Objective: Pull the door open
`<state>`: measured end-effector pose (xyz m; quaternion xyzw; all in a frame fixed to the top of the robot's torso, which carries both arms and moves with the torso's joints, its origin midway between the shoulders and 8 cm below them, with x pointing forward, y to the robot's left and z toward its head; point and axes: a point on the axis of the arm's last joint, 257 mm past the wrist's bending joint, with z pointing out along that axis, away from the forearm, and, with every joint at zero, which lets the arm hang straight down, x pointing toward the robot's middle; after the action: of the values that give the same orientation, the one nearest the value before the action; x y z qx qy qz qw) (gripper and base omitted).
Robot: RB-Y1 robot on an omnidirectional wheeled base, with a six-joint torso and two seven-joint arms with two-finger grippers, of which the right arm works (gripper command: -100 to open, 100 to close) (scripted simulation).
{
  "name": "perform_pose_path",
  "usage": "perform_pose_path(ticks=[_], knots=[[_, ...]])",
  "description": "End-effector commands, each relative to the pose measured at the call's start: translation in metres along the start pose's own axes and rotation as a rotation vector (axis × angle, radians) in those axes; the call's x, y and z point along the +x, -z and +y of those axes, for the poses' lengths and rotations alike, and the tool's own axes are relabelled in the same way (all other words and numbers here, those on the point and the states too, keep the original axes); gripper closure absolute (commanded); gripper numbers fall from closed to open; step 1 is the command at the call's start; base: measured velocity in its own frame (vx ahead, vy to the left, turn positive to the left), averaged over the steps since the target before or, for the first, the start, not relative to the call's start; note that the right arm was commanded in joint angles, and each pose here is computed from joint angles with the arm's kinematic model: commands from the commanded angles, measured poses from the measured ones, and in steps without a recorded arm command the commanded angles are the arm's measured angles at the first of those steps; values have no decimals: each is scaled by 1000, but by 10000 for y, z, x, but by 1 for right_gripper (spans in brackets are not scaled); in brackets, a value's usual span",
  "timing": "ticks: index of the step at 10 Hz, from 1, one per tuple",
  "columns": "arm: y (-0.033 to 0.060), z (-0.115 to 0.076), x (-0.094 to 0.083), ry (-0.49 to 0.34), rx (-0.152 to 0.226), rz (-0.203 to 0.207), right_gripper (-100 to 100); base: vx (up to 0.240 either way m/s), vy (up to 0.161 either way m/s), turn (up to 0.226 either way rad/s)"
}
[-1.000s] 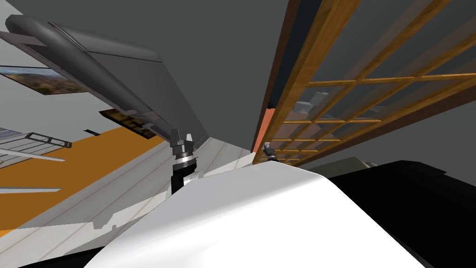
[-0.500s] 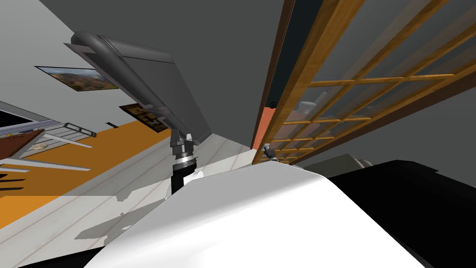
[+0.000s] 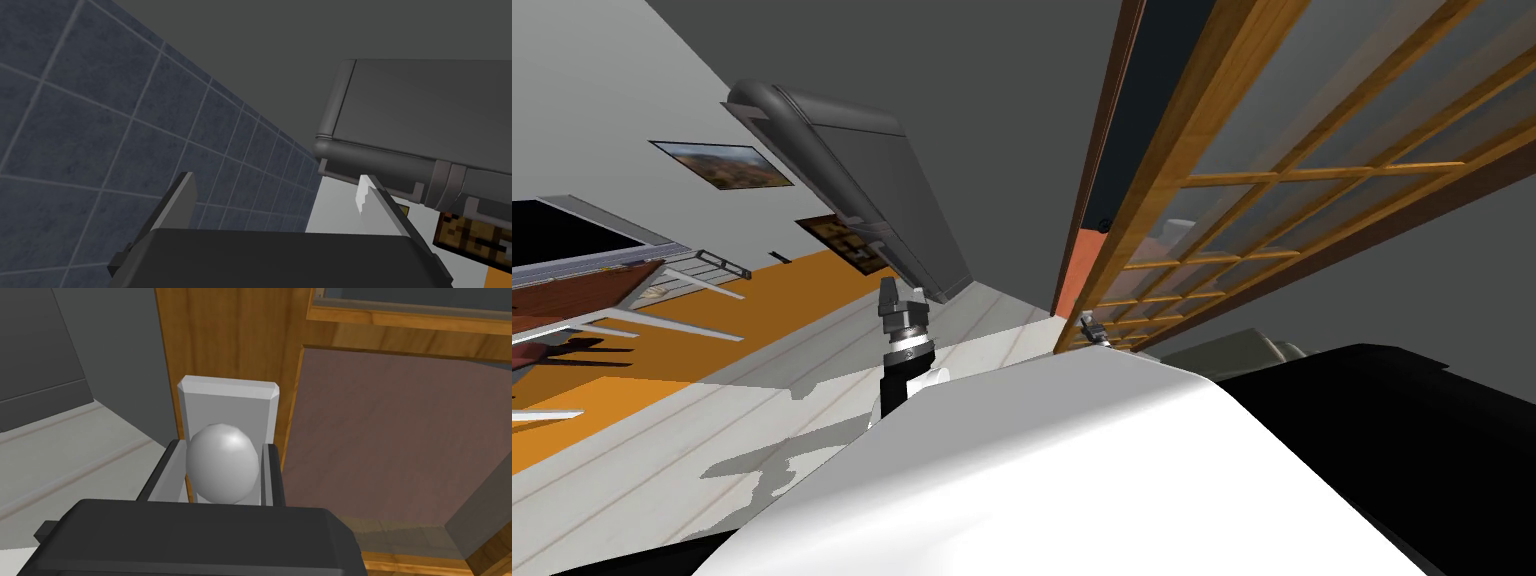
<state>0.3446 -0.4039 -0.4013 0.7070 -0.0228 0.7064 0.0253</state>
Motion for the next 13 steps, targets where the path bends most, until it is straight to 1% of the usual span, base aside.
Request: perform_pose_path(ticks=[1, 4, 5, 6, 13], knots=[[118, -19, -3, -1, 29, -1, 100, -251, -25, 125], [245, -31, 11, -3, 68, 1, 100, -254, -58, 111], [219, -35, 1, -2, 60, -4, 100, -108, -18, 23], [275, -42, -15, -3, 73, -8, 100, -153, -36, 152], [435, -8, 6, -3, 116, 0, 100, -205, -50, 142]])
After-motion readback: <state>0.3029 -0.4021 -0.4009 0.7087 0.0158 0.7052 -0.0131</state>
